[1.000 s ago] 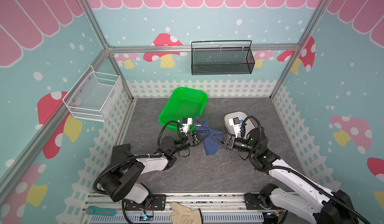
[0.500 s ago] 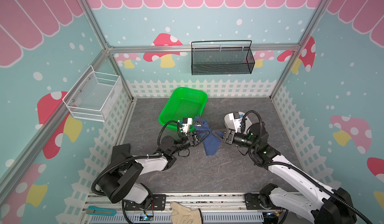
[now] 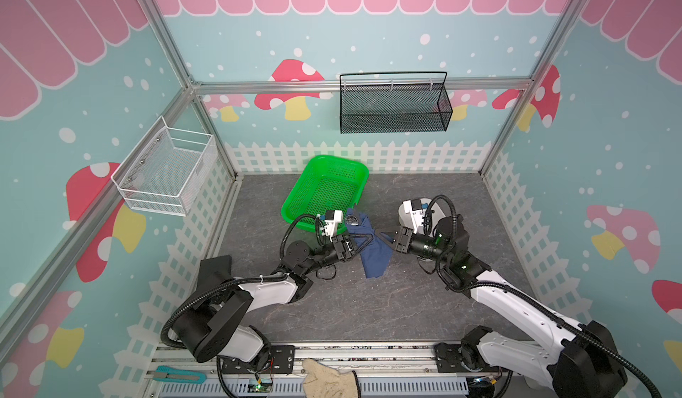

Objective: Place the utensils on the paper napkin and roll it up
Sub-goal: 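Pull the right gripper back along the bundle while the left gripper holds it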

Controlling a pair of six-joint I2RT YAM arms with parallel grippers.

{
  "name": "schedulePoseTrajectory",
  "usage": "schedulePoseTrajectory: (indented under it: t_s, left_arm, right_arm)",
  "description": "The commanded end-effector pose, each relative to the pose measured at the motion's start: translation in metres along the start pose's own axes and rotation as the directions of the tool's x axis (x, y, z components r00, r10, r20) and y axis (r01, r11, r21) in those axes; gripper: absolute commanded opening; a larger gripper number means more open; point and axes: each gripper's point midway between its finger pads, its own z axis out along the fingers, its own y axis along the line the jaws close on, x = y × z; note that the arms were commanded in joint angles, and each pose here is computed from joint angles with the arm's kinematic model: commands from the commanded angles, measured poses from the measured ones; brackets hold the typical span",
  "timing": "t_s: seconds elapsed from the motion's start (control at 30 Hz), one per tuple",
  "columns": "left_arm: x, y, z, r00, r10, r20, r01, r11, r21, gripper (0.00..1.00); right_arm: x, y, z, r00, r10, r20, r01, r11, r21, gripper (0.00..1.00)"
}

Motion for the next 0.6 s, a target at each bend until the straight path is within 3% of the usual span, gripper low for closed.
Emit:
schedulePoseTrajectory:
  t_s: [0.0, 0.2, 0.43, 0.57]
  left_arm:
    - [-0.003, -0.031, 0.003, 0.998, 0.063, -0.001, -0.063, 0.994, 0.087, 0.06]
    - [-0.007, -0.03, 0.002, 0.997, 0.067, 0.023, -0.069, 0.994, 0.08, 0.06]
    - [-0.011, -0.026, 0.002, 0.996, 0.073, 0.042, -0.076, 0.995, 0.059, 0.06]
    - [-0.013, -0.023, 0.001, 0.996, 0.075, 0.053, -0.078, 0.996, 0.046, 0.05]
  right_arm:
    - [0.002, -0.014, 0.0, 0.999, 0.046, 0.008, -0.047, 0.998, 0.039, 0.28]
    - [-0.001, -0.004, -0.01, 1.0, 0.005, 0.029, -0.006, 1.0, 0.028, 0.34]
    - [-0.018, 0.006, -0.038, 0.991, -0.092, 0.097, 0.077, 0.985, 0.153, 0.43]
    - [-0.027, 0.024, -0.054, 0.98, -0.153, 0.127, 0.131, 0.978, 0.165, 0.45]
